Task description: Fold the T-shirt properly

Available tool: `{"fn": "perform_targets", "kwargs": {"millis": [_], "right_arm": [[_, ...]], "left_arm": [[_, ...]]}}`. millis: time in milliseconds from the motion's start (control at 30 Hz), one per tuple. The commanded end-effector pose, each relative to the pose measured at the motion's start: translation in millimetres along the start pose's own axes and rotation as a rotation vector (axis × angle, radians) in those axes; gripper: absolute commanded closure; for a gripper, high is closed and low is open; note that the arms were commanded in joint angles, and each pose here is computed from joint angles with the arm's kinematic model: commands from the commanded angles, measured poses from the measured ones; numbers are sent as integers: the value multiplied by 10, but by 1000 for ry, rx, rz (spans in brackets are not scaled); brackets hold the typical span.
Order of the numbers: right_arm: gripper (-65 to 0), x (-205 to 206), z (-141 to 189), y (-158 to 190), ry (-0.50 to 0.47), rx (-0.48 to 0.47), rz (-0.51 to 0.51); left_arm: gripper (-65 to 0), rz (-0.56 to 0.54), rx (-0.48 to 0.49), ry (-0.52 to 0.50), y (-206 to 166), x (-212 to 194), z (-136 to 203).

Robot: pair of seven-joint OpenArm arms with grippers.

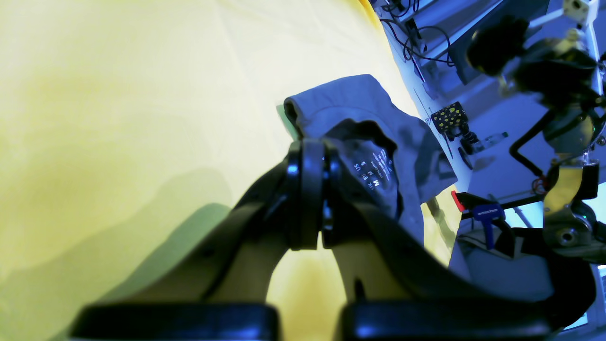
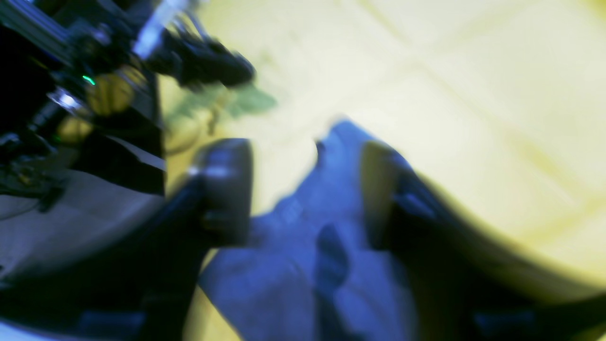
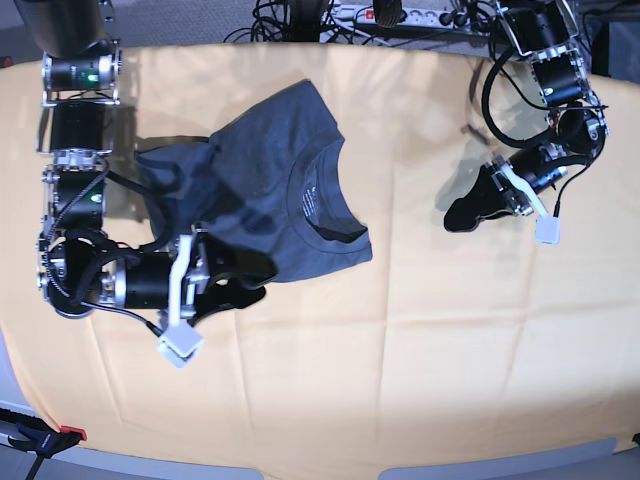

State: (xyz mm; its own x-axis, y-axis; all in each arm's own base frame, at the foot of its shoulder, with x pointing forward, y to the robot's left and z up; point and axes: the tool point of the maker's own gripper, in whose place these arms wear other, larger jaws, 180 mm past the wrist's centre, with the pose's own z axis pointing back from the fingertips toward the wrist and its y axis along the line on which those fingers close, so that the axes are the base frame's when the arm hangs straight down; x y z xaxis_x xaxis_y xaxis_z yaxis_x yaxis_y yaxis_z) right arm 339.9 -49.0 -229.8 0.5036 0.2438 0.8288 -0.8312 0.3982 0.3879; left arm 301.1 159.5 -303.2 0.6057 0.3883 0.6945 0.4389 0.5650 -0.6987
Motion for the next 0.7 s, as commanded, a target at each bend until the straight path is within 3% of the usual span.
{"fn": "perform_targets", "kwargs": {"millis": [0, 33, 167, 367, 500, 667], "right_arm": [[-55, 128, 98, -25, -25, -23, 41], [0, 51, 128, -69, 0, -44, 50], [0, -273, 150, -289, 126, -165, 45], [0, -189, 231, -847, 119, -492, 169], [0, -175, 219, -928, 130, -546, 228], [0, -526, 28, -1063, 244, -539, 219]], "left_arm": [[0, -32, -33, -48, -83, 174, 9], [0, -28, -46, -54, -108, 184, 2], [0, -25, -110, -3, -243, 85, -135], [0, -94, -260, 255, -670, -384, -513], [0, -257, -317, 427, -1007, -714, -694], [0, -475, -383, 626, -1366, -1224, -825]]}}
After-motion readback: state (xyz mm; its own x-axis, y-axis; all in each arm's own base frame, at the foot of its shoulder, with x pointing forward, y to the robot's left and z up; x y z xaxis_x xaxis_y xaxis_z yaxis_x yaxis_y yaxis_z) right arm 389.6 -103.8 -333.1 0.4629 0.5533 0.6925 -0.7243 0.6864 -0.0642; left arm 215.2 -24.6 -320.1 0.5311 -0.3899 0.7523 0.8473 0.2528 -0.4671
